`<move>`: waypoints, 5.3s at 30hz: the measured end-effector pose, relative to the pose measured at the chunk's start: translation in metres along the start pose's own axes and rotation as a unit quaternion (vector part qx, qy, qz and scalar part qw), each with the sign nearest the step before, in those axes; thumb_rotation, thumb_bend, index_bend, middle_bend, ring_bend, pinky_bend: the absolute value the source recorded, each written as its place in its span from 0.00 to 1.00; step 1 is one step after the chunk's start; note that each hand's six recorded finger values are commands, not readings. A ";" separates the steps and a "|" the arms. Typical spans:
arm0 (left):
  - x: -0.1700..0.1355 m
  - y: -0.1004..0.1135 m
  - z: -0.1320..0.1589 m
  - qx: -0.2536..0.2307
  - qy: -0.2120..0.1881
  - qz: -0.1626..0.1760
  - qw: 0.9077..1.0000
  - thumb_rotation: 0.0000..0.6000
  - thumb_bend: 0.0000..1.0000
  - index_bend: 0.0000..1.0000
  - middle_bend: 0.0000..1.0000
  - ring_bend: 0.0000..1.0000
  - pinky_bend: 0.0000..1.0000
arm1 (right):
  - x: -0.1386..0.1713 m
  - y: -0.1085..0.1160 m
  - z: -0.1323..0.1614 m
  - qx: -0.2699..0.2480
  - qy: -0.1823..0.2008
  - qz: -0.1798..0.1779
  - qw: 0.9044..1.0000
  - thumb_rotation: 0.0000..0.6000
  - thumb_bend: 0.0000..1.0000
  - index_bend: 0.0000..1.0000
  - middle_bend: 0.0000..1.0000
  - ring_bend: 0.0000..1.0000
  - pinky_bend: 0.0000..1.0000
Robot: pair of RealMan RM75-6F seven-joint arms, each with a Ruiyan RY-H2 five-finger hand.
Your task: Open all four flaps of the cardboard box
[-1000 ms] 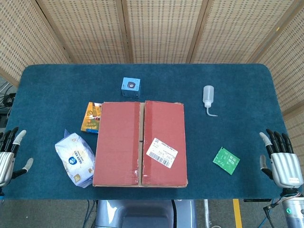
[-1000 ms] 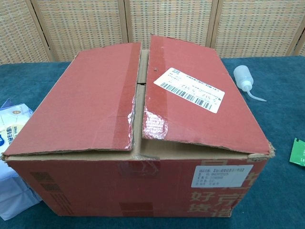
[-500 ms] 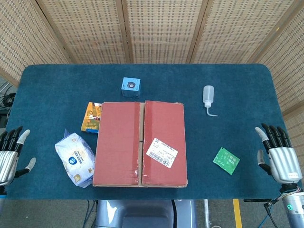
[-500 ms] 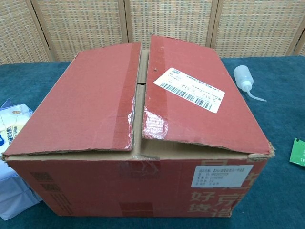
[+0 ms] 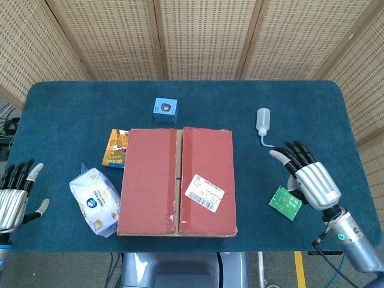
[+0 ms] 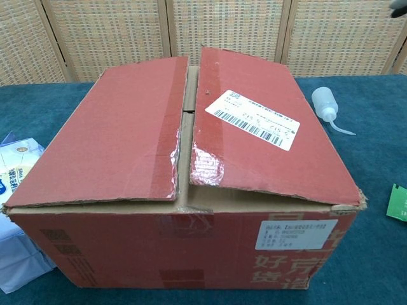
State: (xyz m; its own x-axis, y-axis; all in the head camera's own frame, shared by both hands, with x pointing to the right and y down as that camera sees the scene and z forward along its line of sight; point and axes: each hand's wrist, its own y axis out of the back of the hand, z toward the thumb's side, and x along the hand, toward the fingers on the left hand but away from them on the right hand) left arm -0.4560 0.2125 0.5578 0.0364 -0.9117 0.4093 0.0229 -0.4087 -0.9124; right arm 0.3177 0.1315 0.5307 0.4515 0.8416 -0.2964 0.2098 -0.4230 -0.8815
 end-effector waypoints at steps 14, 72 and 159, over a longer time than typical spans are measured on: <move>0.005 -0.002 0.002 0.007 -0.005 -0.009 1.000 0.87 0.35 0.07 0.00 0.00 0.00 | -0.083 -0.013 0.090 -0.069 0.149 0.095 0.982 1.00 1.00 0.29 0.25 0.00 0.00; 0.012 -0.025 0.000 -0.007 -0.001 -0.049 0.999 0.87 0.35 0.07 0.00 0.00 0.00 | -0.135 -0.073 0.156 -0.011 0.189 0.138 0.972 1.00 1.00 0.41 0.45 0.00 0.00; 0.077 0.059 0.115 0.035 -0.274 -0.049 0.960 0.87 0.68 0.07 0.00 0.00 0.00 | -0.009 0.022 -0.030 0.077 -0.090 -0.010 0.993 1.00 1.00 0.20 0.15 0.00 0.00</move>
State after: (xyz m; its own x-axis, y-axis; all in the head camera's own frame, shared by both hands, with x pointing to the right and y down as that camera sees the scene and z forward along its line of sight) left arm -0.3365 0.1234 0.5361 0.5503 -0.7018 0.4525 0.1187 -0.4706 -0.8743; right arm 0.3441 0.1045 0.5253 0.2830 0.9014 -0.3276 0.0763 -0.3617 -0.9292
